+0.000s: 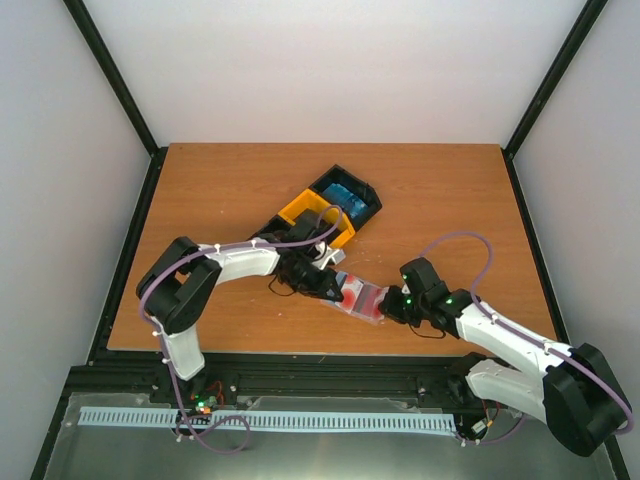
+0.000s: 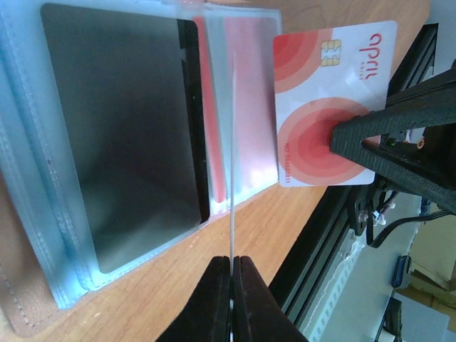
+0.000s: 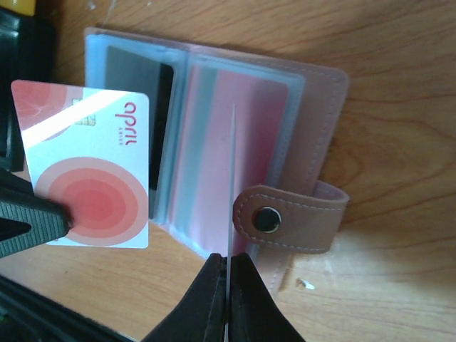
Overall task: Put the credit cards into the card holder
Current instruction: Insert the credit card into the card holder.
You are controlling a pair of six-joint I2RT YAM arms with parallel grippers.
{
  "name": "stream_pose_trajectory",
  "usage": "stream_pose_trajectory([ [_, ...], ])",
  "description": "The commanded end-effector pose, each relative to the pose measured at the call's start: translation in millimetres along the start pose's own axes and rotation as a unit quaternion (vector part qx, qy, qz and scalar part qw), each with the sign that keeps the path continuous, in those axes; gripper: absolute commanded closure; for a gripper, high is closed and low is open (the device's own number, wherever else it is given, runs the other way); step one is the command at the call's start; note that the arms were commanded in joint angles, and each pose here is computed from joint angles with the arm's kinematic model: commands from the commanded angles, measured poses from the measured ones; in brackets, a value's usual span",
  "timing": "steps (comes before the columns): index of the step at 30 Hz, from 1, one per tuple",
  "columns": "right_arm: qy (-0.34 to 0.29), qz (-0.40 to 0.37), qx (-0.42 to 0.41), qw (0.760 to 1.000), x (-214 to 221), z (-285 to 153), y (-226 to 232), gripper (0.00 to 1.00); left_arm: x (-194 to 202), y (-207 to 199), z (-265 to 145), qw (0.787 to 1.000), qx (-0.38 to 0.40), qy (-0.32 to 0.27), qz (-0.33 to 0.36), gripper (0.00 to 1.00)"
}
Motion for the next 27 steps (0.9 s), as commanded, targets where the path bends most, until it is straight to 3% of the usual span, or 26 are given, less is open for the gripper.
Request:
stream_pose_trajectory([
  [1, -0.022, 0.016, 0.055, 0.998, 2, 2, -15, 0.97, -10, -4, 7, 1.000, 0.011, -0.006, 0.026, 0.99],
  [18, -0.013, 0.032, 0.071, 0.997, 5, 8, -23, 0.97, -14, 12, 24, 1.000, 0.006, 0.003, -0.012, 0.99],
  [27, -0.010, 0.029, 0.069, 0.997, 5, 9, -22, 0.97, -11, 25, 28, 0.995, -0.002, 0.026, -0.094, 0.99],
])
Point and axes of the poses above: each gripper's point midway between its finger pads, its own z axis out along the fingers, its own y axis along the line the jaws close on, x = y × z, the point moved 8 cm from there along -z, back along the fingers
